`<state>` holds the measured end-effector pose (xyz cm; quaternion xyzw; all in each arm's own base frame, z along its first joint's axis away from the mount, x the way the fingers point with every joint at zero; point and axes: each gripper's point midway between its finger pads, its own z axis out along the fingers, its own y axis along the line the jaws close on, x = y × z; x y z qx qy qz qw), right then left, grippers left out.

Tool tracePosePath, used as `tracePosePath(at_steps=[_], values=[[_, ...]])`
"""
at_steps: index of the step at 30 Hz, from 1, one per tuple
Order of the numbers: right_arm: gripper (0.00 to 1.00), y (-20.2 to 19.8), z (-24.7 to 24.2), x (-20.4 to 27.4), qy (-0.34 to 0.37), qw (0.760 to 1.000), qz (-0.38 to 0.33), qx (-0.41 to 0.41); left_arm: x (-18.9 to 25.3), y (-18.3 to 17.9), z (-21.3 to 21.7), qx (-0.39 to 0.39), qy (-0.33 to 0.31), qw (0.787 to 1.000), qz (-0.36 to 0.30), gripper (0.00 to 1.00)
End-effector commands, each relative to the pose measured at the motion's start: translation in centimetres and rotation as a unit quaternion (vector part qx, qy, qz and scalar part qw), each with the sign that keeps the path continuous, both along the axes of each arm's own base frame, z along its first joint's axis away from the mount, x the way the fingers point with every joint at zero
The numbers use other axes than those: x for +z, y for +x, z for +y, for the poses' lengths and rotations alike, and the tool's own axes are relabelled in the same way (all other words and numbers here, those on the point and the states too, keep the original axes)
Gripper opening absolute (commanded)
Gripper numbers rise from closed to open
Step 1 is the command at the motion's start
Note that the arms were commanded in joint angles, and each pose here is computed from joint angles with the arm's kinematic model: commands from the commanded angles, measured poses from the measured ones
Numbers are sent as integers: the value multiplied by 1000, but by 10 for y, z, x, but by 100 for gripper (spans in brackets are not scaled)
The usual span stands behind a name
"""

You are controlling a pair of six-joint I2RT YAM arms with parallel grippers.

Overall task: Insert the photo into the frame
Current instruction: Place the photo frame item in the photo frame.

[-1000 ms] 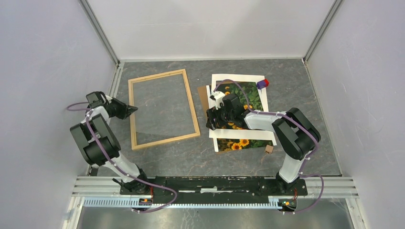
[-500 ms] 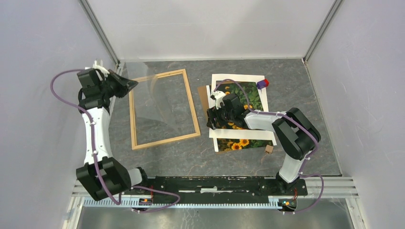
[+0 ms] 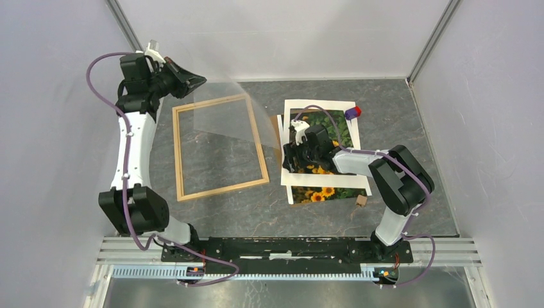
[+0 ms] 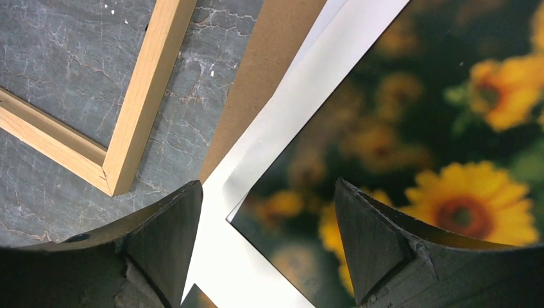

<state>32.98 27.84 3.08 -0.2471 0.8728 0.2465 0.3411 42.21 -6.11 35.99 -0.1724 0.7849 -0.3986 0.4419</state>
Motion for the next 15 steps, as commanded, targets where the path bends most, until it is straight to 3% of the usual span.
tracePosePath(at_steps=[1,8,15], values=[[83,4,-2,13,15,1000,-17,-5,12,4,-16,-38,-32,999,-11,2],[98,9,-23,25,0,998,-46,-30,-86,11,1,-42,-4,997,61,2],[98,14,-41,44,5,995,-84,-56,-160,-2,55,16,-109,990,84,2]])
